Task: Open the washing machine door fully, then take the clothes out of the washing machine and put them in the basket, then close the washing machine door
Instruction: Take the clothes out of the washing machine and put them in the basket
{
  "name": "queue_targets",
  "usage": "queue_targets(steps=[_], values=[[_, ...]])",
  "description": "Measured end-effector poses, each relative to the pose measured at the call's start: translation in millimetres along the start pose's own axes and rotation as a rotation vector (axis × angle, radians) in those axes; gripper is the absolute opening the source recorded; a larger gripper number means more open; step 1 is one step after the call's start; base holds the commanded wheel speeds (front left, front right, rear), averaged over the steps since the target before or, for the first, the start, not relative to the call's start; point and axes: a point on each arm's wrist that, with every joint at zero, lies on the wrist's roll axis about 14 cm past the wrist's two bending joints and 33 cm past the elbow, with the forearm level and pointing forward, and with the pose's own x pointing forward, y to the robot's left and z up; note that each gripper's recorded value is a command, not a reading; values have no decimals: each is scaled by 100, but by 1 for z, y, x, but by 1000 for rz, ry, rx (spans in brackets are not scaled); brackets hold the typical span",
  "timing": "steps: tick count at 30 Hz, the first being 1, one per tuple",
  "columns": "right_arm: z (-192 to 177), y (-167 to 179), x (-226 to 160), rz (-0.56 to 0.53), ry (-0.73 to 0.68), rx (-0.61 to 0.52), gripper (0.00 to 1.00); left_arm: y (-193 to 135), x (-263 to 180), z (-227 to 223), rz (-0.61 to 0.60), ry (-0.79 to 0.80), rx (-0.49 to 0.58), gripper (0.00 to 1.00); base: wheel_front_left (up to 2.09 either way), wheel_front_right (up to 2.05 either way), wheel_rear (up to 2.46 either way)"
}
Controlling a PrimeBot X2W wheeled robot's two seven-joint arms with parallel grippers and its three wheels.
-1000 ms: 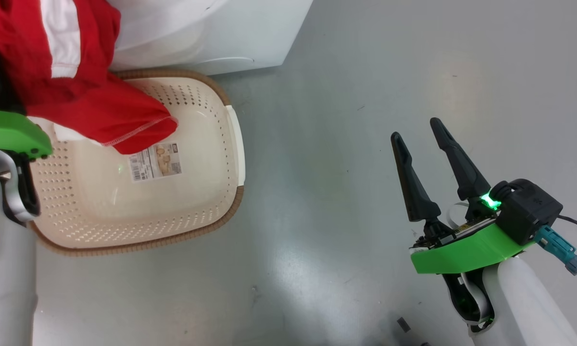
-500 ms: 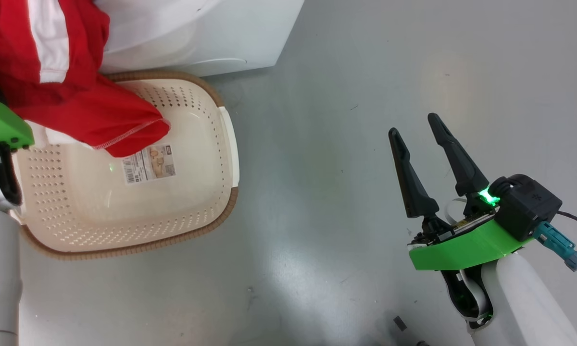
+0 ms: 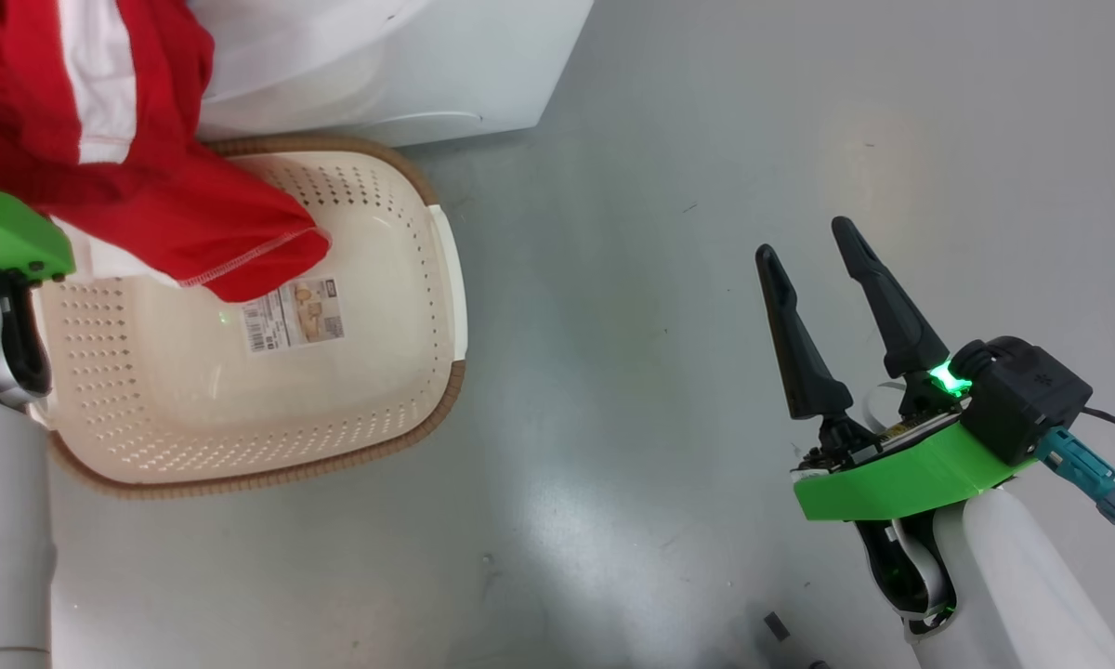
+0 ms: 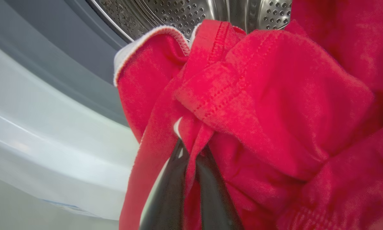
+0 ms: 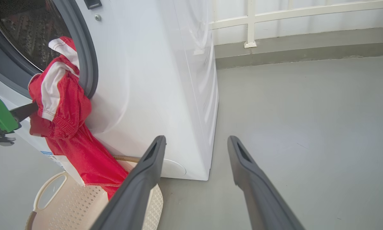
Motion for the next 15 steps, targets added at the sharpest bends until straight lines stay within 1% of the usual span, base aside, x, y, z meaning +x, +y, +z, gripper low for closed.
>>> queue_targets(steps=[5, 10, 15], values=[[-1, 3, 2, 8, 1, 5, 100, -4, -6, 16, -23, -65, -19, 0, 0, 0, 0], [-3, 6, 5, 16, 1, 11, 100, -6, -20, 20, -40, -102, -36, 0, 0, 0, 0], [-2, 9, 7, 24, -4, 14, 100, -10, -37, 34, -54, -164, -44, 0, 0, 0, 0]])
